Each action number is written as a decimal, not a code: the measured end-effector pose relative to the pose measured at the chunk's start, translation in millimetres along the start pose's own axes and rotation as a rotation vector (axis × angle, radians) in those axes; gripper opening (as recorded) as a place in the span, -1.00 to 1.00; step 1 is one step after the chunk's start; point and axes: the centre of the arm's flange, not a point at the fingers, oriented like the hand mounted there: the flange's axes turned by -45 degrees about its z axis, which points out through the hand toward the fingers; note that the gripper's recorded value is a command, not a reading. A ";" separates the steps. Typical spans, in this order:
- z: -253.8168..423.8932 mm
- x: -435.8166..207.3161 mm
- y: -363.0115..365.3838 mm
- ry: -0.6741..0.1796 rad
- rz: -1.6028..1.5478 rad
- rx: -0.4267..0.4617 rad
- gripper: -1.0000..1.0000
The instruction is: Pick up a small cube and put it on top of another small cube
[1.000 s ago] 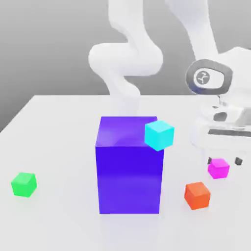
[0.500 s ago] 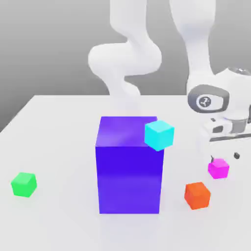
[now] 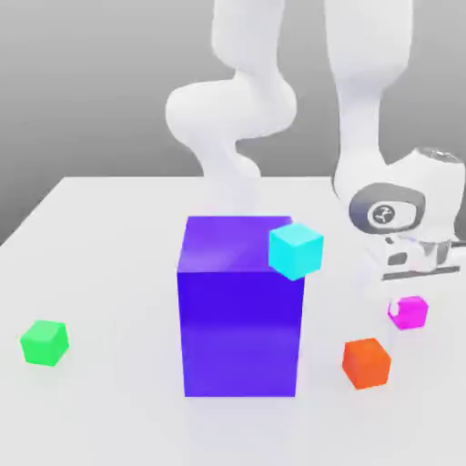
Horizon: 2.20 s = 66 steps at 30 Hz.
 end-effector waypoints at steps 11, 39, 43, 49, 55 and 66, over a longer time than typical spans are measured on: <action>-46.2 6.6 4.8 0.018 0.004 -0.007 -1.00; -230.2 164.6 550.2 0.567 1.932 0.054 -1.00; -254.7 99.9 632.8 0.640 2.287 0.084 -1.00; -222.7 35.0 665.2 0.522 2.649 0.117 -1.00; -150.1 -6.5 646.9 0.232 2.913 0.069 -1.00; -47.6 -31.2 628.4 0.034 3.055 -0.002 1.00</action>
